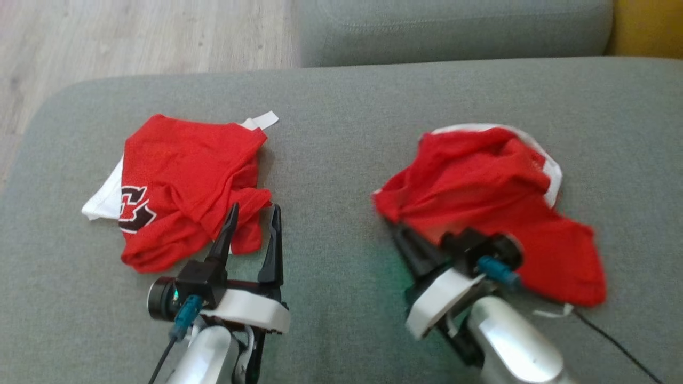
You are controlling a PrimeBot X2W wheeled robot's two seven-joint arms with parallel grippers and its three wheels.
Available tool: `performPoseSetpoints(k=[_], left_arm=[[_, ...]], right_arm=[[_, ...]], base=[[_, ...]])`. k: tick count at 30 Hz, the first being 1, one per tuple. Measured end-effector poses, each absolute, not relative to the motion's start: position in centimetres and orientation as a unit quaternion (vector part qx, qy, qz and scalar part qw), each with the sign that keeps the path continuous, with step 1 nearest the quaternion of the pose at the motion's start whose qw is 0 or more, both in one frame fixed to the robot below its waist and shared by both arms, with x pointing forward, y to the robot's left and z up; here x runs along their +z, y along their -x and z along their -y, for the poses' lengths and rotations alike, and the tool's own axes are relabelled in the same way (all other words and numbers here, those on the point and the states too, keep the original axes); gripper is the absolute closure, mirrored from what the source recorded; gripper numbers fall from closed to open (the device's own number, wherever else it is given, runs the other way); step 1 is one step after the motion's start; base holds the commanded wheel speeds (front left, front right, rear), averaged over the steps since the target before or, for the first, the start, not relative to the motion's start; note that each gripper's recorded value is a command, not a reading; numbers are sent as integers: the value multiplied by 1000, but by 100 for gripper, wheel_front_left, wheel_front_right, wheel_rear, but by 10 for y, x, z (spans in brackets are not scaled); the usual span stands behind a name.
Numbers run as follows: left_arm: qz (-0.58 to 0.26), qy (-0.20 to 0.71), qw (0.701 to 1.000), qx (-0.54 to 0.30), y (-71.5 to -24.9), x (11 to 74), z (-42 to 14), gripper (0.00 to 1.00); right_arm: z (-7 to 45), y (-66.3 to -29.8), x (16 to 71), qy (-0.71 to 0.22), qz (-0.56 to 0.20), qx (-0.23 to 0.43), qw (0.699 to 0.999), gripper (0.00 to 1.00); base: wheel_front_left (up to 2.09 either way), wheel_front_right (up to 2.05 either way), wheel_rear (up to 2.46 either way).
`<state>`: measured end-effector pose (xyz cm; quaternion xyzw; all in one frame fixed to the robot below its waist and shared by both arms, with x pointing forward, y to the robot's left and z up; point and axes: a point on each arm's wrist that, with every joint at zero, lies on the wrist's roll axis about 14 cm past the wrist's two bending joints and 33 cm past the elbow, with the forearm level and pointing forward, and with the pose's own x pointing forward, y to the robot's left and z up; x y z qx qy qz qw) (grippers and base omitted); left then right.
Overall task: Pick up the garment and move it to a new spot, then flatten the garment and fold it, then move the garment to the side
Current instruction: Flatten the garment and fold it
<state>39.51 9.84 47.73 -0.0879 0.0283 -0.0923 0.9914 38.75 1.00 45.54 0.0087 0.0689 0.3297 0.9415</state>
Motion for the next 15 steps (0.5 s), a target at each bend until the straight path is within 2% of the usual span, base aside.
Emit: performPoseSetpoints(k=[3, 7, 15], left_arm=[[-29, 88, 992, -90, -391, 477, -100, 0], [-30, 88, 992, -86, -391, 476, -102, 0], [-44, 89, 992, -80, -392, 465, -106, 0]], right_arm=[[-27, -373, 459, -28, -80, 355, 931, 100], [-28, -374, 458, -34, -97, 357, 928, 100], [10, -404, 430, -13, -148, 305, 941, 100]], base=[[0, 0, 0], [0, 0, 0], [0, 0, 0]])
